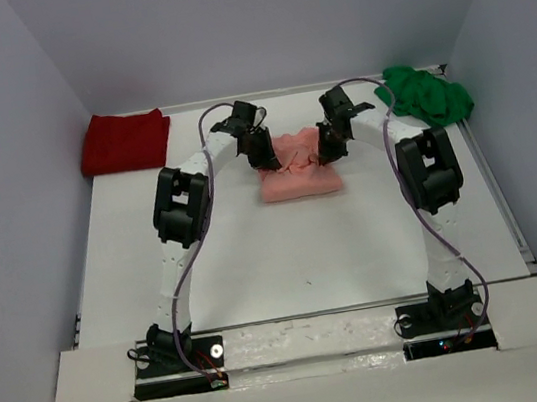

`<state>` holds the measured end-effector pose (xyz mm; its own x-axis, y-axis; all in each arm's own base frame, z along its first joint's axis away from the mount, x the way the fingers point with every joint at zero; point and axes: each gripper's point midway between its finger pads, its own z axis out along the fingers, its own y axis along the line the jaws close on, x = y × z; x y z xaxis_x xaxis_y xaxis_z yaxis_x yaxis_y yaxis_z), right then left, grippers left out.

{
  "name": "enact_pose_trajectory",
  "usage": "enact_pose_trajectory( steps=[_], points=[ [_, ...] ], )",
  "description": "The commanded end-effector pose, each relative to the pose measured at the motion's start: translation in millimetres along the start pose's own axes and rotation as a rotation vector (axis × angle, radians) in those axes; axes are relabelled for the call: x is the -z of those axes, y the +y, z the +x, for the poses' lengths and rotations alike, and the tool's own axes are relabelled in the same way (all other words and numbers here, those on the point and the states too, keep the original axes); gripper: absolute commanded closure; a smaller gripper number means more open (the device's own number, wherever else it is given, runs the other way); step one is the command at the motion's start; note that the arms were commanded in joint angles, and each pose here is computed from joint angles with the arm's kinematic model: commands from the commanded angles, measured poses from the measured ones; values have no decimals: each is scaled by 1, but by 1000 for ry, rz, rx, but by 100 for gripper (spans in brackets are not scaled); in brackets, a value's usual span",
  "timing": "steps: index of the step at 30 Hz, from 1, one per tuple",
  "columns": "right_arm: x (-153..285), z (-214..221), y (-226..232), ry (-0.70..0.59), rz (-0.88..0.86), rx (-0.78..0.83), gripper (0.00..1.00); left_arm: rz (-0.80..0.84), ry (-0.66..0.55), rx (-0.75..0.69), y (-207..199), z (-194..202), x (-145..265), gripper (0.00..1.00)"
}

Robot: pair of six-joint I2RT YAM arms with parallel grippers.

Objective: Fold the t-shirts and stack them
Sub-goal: Fold the long partially folded tshirt into a neat square

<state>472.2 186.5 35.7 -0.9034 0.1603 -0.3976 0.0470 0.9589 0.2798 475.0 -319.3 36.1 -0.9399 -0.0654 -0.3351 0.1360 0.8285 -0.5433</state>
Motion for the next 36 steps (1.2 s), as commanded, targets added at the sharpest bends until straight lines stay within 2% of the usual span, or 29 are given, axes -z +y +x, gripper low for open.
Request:
enact_pose_trajectory(
  steps=[1, 2, 7, 8, 11, 13, 14, 15, 20, 25, 36],
  points=[
    [-1, 69, 4, 227, -70, -9, 100, -186, 169, 29, 33, 67, 35, 100],
    [4, 77, 3, 252, -77, -12, 100, -218, 218, 60, 46, 92, 36, 100],
    [35, 129, -7, 348, -108, -29, 100, -233, 219, 75, 44, 134, 68, 100],
    [46, 145, -11, 372, -115, -34, 100, -251, 259, 77, 48, 157, 70, 100],
    [65, 174, -14, 414, -129, -33, 100, -234, 253, 78, 36, 177, 85, 100],
    [87, 200, -15, 442, -136, -19, 100, -231, 286, 91, 35, 210, 96, 100],
    [94, 207, -17, 449, -139, -22, 100, -211, 270, 87, 25, 209, 101, 100],
    [108, 211, -12, 427, -160, -9, 100, -207, 299, 82, 24, 228, 104, 100],
    [148, 257, -15, 472, -173, -18, 100, -185, 290, 63, 1, 261, 139, 100],
    [183, 255, -9, 407, -205, -26, 100, -190, 221, 81, -6, 261, 176, 100],
    [205, 219, 9, 295, -238, -4, 100, -205, 57, 82, -26, 222, 213, 100]
  ],
)
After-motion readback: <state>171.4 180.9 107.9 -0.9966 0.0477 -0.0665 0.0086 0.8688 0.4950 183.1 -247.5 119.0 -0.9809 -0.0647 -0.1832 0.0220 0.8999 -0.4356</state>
